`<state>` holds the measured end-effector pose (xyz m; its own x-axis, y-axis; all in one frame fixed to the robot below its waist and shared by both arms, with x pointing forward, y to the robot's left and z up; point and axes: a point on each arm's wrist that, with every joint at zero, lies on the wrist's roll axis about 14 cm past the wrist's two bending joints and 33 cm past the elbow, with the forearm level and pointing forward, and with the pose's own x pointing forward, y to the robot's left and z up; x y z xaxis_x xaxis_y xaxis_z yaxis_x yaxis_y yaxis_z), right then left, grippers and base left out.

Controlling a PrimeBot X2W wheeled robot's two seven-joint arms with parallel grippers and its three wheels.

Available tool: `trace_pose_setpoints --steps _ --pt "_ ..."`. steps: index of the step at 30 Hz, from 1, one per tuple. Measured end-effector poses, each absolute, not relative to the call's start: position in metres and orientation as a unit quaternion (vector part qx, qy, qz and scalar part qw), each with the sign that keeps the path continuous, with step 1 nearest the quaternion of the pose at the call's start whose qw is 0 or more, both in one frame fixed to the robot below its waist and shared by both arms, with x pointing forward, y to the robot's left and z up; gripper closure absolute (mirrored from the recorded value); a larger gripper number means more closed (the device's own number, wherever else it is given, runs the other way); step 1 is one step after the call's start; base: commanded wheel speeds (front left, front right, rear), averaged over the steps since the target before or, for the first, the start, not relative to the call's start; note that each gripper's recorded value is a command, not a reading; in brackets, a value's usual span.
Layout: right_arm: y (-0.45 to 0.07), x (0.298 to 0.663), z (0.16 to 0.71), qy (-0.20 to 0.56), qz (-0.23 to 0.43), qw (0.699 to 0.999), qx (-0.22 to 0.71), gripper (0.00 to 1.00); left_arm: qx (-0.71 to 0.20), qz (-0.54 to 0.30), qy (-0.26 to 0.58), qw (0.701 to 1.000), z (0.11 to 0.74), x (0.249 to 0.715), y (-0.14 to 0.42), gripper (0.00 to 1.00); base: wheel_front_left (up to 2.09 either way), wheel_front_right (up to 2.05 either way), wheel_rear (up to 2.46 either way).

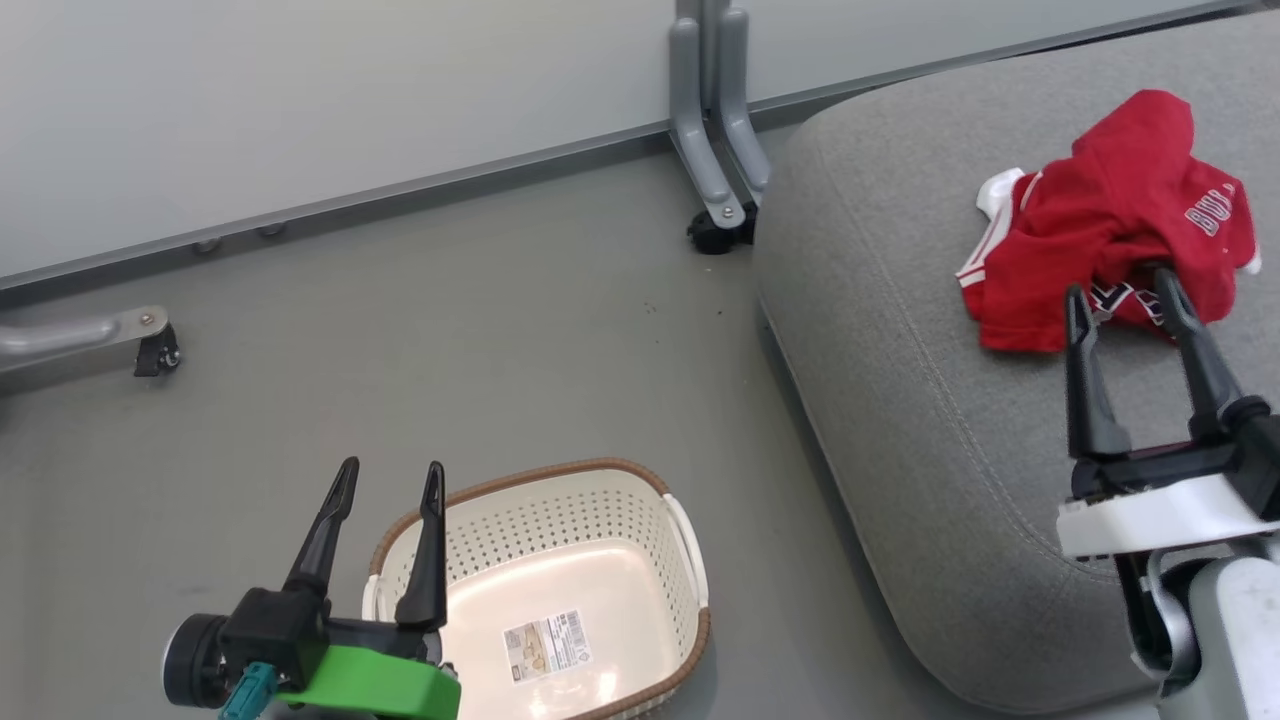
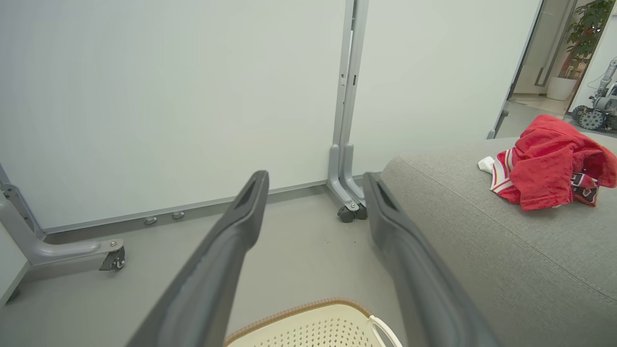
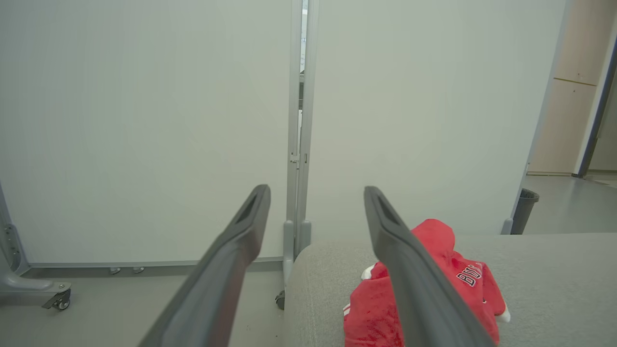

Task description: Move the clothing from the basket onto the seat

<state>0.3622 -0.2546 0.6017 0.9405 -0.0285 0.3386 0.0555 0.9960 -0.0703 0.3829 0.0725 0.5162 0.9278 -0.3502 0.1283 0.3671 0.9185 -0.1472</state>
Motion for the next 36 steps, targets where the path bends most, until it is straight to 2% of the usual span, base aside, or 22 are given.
trace_pose_setpoints --steps 18,36 --pt "-0.146 0.368 0.548 -0.102 0.099 0.989 0.030 0.00 -0.082 -0.046 -0.062 0.994 0.519 0.342 0.161 0.00 0.00 0.00 0.00" --pt "-0.137 0.366 0.542 -0.094 0.105 0.989 0.038 0.00 -0.100 -0.018 -0.053 0.993 0.511 0.336 0.176 0.00 0.00 0.00 0.00"
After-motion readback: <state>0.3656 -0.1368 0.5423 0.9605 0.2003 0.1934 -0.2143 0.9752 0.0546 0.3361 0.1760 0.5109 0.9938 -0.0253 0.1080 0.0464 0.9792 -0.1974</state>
